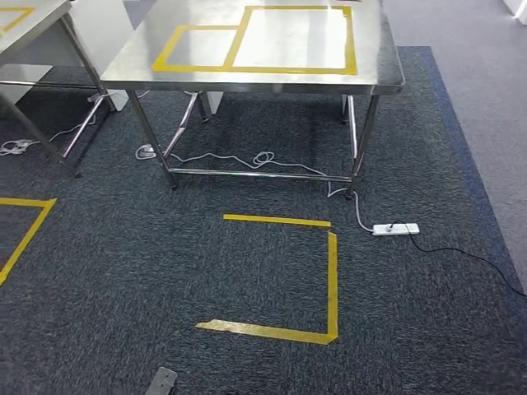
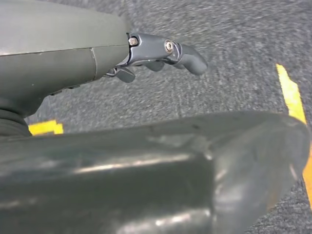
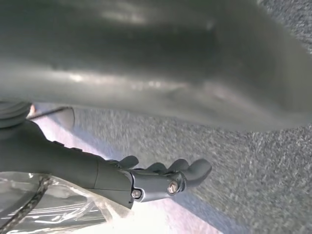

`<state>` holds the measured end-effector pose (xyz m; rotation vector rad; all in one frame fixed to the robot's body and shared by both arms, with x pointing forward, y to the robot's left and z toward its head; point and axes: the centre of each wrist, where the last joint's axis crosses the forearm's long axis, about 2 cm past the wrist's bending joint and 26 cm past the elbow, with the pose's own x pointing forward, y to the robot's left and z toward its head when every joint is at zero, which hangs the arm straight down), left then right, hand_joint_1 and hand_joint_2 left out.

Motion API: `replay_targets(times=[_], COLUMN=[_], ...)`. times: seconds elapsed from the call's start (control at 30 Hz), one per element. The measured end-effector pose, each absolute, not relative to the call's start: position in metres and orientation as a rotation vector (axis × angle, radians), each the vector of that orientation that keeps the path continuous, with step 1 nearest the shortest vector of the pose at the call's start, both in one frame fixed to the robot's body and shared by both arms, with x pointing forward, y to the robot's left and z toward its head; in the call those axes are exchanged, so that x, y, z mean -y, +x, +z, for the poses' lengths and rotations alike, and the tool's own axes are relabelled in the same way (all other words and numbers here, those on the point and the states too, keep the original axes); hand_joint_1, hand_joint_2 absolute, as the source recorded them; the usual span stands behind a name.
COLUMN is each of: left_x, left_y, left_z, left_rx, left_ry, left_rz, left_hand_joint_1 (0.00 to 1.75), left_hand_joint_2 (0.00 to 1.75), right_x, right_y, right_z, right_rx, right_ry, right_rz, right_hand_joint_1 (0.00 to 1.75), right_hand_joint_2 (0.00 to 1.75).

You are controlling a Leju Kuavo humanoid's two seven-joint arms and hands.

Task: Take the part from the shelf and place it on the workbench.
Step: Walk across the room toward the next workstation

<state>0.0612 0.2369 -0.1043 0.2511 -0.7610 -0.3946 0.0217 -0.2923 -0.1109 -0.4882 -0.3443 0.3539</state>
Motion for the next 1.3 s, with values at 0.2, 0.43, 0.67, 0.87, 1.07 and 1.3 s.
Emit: replay_targets(times=[0.2,0.43,0.67,0.87,1.07,1.3], left_x=[-0.2377,-0.236,-0.2325,-0.2327,-0.2326,-0.2327], left_y=[0.0608,0.0595,0.0602,0.0604,0.061,0.0609], left_z=[-0.1045,-0.1045,-0.104,-0.104,-0.1039,-0.1039], left_rx=[0.76,0.751,0.752,0.755,0.763,0.776], left_ry=[0.253,0.25,0.241,0.24,0.236,0.238], left_rz=[-0.398,-0.402,-0.404,-0.406,-0.408,-0.411], left_hand_joint_1=[0.0,0.0,0.0,0.0,0.0,0.0], left_hand_joint_2=[0.0,0.0,0.0,0.0,0.0,1.75], right_x=[0.2907,0.2913,0.2937,0.2937,0.2939,0.2934], right_y=[0.0244,0.0279,0.0246,0.025,0.021,0.0245], right_z=[-0.1107,-0.1104,-0.1106,-0.1106,-0.1109,-0.1107], right_rx=[0.35,0.357,0.35,0.351,0.344,0.351], right_ry=[-0.486,-0.489,-0.492,-0.492,-0.491,-0.49], right_rz=[0.355,0.362,0.365,0.366,0.369,0.369], right_hand_joint_1=[0.0,0.0,0.0,0.0,0.0,0.0], right_hand_joint_2=[0.0,0.0,0.0,0.0,0.0,0.0])
